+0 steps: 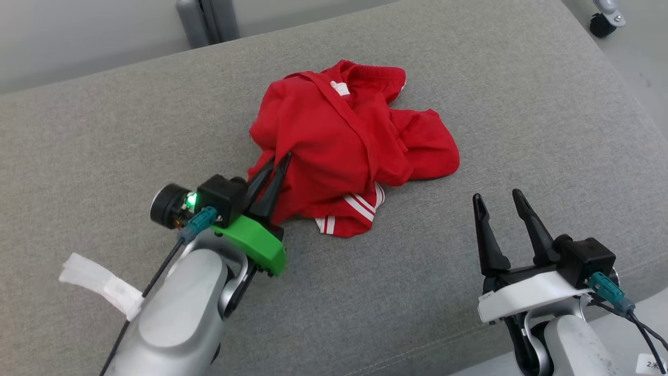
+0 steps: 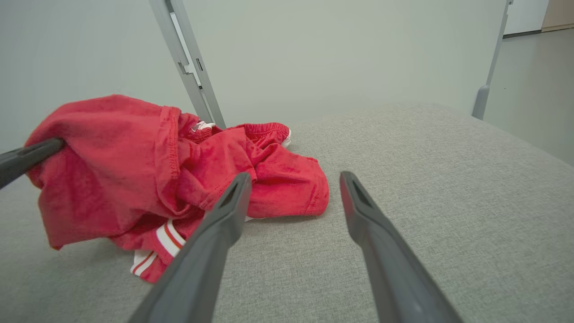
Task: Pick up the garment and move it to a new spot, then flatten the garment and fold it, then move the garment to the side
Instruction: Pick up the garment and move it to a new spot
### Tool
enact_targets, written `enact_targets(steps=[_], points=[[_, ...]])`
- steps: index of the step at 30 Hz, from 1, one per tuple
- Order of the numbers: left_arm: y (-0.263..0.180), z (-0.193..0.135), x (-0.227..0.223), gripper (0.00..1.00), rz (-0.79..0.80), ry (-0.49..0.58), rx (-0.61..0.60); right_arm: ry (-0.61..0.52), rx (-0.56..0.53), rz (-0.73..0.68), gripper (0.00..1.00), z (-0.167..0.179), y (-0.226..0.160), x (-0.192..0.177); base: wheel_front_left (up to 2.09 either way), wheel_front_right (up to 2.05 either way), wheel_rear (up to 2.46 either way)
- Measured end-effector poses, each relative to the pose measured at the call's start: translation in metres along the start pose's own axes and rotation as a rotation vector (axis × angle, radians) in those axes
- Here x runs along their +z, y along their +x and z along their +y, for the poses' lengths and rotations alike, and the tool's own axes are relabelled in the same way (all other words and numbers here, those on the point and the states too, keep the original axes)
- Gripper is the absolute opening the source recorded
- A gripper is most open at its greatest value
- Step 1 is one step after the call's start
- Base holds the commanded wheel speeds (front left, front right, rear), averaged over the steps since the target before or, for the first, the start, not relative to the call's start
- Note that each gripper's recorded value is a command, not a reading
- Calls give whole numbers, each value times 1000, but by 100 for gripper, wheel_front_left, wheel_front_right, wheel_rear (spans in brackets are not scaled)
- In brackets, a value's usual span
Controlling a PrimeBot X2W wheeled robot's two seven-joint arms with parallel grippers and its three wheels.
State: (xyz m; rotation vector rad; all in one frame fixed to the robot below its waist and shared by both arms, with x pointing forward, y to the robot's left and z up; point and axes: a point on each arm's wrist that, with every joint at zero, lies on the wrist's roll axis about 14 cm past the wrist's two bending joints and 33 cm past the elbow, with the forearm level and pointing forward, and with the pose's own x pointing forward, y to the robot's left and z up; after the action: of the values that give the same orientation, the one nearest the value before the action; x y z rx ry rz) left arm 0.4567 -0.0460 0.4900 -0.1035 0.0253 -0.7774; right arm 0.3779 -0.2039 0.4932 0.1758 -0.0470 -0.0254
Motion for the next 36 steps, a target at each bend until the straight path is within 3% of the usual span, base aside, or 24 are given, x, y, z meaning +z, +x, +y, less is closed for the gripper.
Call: enact_targets(steps=[14, 22, 28, 36], points=[[67, -54, 196, 0, -449, 203, -213, 37, -41, -19, 100, -11, -11, 7, 0, 0, 0], [72, -79, 297, 0, -659, 309, -282, 46, -66, -16, 100, -18, -15, 6, 0, 0, 0], [67, -61, 317, 0, -688, 306, -244, 54, -63, -10, 100, -16, -14, 4, 0, 0, 0], [55, -32, 306, 0, -650, 314, -170, 51, -12, -5, 100, -1, -3, 1, 0, 0, 0]])
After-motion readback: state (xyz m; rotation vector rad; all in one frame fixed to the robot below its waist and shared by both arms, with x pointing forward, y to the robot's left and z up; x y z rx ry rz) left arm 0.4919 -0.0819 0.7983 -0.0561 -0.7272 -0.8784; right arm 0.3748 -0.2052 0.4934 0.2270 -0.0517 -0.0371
